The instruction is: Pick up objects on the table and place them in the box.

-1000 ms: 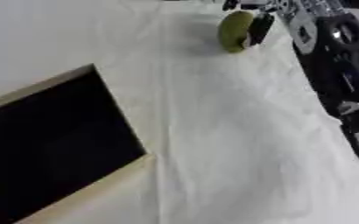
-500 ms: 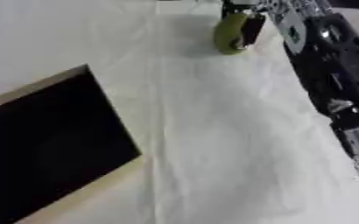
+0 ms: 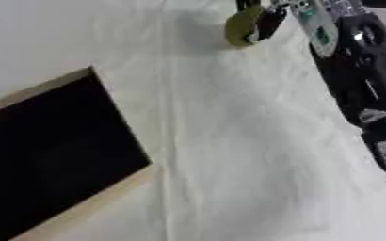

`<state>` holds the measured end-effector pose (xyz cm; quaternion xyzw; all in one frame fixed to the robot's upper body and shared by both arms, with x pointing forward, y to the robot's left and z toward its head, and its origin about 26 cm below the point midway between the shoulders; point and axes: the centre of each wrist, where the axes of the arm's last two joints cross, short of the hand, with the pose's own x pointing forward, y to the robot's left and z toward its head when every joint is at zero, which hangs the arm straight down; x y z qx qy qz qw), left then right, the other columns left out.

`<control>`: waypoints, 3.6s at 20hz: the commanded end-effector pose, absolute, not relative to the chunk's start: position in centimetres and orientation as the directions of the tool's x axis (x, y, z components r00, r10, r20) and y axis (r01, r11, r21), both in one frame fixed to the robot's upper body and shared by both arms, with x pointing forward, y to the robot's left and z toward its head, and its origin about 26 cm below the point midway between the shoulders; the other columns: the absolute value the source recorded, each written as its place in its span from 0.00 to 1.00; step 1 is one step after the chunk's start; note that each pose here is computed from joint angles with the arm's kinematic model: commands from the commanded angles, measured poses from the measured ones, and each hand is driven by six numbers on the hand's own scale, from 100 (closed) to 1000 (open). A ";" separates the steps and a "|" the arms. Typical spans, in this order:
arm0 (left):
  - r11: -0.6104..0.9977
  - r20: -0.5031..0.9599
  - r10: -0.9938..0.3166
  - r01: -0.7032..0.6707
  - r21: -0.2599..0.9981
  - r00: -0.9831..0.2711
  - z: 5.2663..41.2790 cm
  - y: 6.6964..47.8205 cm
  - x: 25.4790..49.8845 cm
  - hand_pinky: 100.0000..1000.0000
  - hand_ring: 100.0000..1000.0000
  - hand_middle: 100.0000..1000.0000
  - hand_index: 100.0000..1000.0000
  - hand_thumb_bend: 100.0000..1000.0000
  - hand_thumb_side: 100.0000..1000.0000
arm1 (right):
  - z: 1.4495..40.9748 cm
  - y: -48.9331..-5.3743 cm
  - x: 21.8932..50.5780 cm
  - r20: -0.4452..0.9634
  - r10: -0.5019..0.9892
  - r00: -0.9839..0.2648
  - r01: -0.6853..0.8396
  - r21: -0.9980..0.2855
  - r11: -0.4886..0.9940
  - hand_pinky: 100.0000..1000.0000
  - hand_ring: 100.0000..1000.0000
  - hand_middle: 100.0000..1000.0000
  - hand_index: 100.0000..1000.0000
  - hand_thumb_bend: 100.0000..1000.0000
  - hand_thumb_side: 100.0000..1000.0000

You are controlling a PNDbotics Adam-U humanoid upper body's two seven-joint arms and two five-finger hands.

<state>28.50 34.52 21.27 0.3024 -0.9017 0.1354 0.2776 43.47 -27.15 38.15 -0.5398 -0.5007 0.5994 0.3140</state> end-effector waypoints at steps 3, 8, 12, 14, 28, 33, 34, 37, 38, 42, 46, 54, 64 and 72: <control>0.777 0.560 -0.486 -0.625 -0.074 -0.671 22.0 34.7 28.2 0.45 0.56 0.62 0.69 0.34 0.50 | 41.5 -27.1 39.4 -0.405 0.886 -0.224 0.357 -0.880 -0.312 0.67 0.56 0.42 0.48 0.33 0.00; 0.778 0.559 -0.486 -0.624 -0.074 -0.672 22.0 34.8 28.2 0.45 0.56 0.62 0.69 0.34 0.50 | 42.5 -25.5 36.0 -0.440 0.848 -0.296 0.505 -0.825 -0.252 0.67 0.54 0.42 0.48 0.33 0.00; 0.779 0.558 -0.485 -0.623 -0.075 -0.674 22.1 34.8 28.2 0.45 0.56 0.62 0.69 0.34 0.50 | 42.7 -23.1 33.0 -0.485 0.776 -0.403 0.593 -0.784 -0.182 0.67 0.53 0.42 0.49 0.33 0.00; 0.778 0.558 -0.485 -0.624 -0.078 -0.674 22.0 34.8 28.2 0.45 0.56 0.62 0.69 0.34 0.50 | 42.6 -21.4 31.4 -0.514 0.723 -0.461 0.632 -0.762 -0.139 0.67 0.52 0.42 0.49 0.33 0.00; 0.768 0.559 -0.485 -0.633 -0.096 -0.672 22.0 34.9 28.1 0.45 0.56 0.62 0.69 0.35 0.50 | 38.3 -10.7 28.0 -0.486 0.447 -0.751 0.584 -0.805 0.108 0.63 0.48 0.41 0.50 0.24 0.00; 0.763 0.563 -0.485 -0.638 -0.102 -0.669 21.9 35.0 28.1 0.45 0.56 0.62 0.69 0.35 0.50 | 36.2 -8.6 28.2 -0.466 0.432 -0.772 0.565 -0.814 0.131 0.63 0.48 0.41 0.50 0.22 0.00; 0.762 0.564 -0.485 -0.639 -0.102 -0.668 21.9 35.0 28.1 0.45 0.56 0.62 0.69 0.35 0.50 | 35.8 -8.2 28.3 -0.462 0.439 -0.770 0.565 -0.814 0.135 0.62 0.48 0.41 0.50 0.22 0.00; 0.763 0.565 -0.482 -0.637 -0.104 -0.670 21.9 34.9 28.1 0.45 0.56 0.62 0.69 0.35 0.50 | 34.4 -7.0 28.9 -0.435 0.474 -0.765 0.555 -0.819 0.145 0.62 0.48 0.42 0.52 0.20 0.00; 0.765 0.564 -0.481 -0.636 -0.105 -0.671 21.9 34.9 28.1 0.45 0.56 0.62 0.69 0.35 0.50 | 33.9 -6.5 29.3 -0.430 0.487 -0.760 0.553 -0.822 0.136 0.62 0.48 0.43 0.52 0.20 0.00; 0.766 0.565 -0.478 -0.634 -0.106 -0.672 21.9 34.9 28.1 0.45 0.56 0.62 0.69 0.35 0.50 | 31.7 -4.5 31.0 -0.422 0.554 -0.718 0.552 -0.830 0.082 0.62 0.48 0.42 0.53 0.21 0.00; 0.768 0.569 -0.474 -0.631 -0.106 -0.672 21.8 34.8 28.2 0.45 0.56 0.62 0.69 0.35 0.50 | 29.7 -2.7 32.1 -0.428 0.576 -0.696 0.554 -0.831 0.053 0.62 0.48 0.43 0.54 0.20 0.00; 0.769 0.567 -0.471 -0.629 -0.109 -0.675 21.9 34.7 28.2 0.45 0.56 0.62 0.69 0.35 0.50 | 27.7 -1.0 32.9 -0.439 0.556 -0.706 0.542 -0.840 0.025 0.62 0.48 0.43 0.54 0.19 0.00; 0.769 0.571 -0.470 -0.630 -0.110 -0.673 21.8 34.7 28.2 0.45 0.56 0.62 0.69 0.35 0.50 | 26.3 -0.7 33.6 -0.461 0.529 -0.712 0.500 -0.863 -0.079 0.68 0.57 0.52 0.66 0.34 0.00; 0.765 0.575 -0.473 -0.635 -0.109 -0.668 21.7 34.8 28.1 0.45 0.57 0.62 0.69 0.35 0.50 | 27.5 -2.0 33.1 -0.532 0.512 -0.674 0.548 -0.825 -0.136 0.81 0.80 0.78 0.86 0.41 0.17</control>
